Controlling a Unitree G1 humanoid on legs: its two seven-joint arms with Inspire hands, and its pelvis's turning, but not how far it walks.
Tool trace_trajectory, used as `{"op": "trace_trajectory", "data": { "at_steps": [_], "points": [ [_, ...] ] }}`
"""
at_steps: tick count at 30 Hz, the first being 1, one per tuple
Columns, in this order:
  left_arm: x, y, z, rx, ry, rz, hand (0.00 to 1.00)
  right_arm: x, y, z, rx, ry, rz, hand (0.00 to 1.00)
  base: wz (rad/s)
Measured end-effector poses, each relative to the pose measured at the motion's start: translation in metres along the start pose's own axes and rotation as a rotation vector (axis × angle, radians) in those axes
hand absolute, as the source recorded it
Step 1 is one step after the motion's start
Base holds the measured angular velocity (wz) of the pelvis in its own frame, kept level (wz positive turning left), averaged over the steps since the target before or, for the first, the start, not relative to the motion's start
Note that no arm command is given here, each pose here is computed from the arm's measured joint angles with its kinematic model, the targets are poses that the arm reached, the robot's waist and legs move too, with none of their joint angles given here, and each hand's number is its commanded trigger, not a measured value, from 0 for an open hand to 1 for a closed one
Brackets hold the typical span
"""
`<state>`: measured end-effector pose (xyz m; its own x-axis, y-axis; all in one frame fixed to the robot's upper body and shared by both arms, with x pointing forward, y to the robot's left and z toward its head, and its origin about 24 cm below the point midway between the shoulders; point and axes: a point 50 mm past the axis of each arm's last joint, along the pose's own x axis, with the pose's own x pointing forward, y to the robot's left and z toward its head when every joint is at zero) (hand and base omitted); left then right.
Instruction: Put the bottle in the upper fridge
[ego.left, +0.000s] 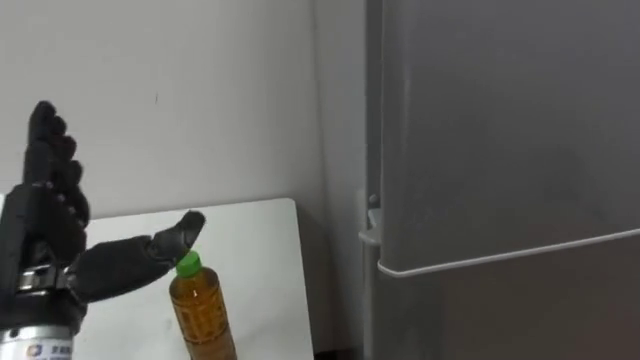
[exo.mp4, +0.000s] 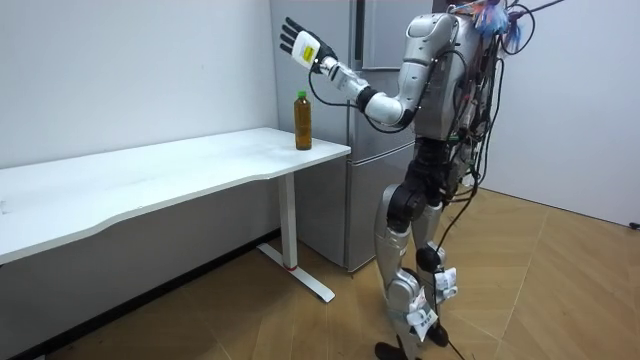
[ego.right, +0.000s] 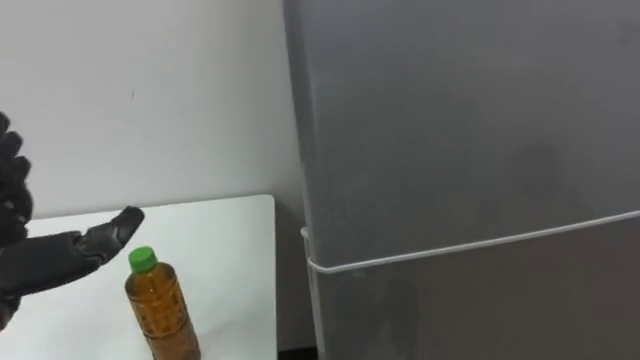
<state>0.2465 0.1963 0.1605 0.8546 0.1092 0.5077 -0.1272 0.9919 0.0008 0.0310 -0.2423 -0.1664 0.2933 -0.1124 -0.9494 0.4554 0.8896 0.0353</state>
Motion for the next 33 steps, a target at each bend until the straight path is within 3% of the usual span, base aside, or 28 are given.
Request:
{"op": "trace_trajectory", "data": {
  "at_steps": [14,21,33],
  "points": [
    [0.008,-0.043,0.016,-0.158,-0.046,-0.308,0.00,0.002,0.002,0.006,-0.027,0.009,0.009,0.00,-0.02],
    [0.007,-0.051,0.012,-0.250,0.004,-0.398,0.00,0.003,0.003,0.009,-0.024,0.010,0.027,0.00,-0.02],
    [0.002,-0.065,0.016,-0.268,0.002,-0.501,0.00,0.004,0.003,0.015,-0.041,0.018,0.033,0.00,0.01]
  ]
}}
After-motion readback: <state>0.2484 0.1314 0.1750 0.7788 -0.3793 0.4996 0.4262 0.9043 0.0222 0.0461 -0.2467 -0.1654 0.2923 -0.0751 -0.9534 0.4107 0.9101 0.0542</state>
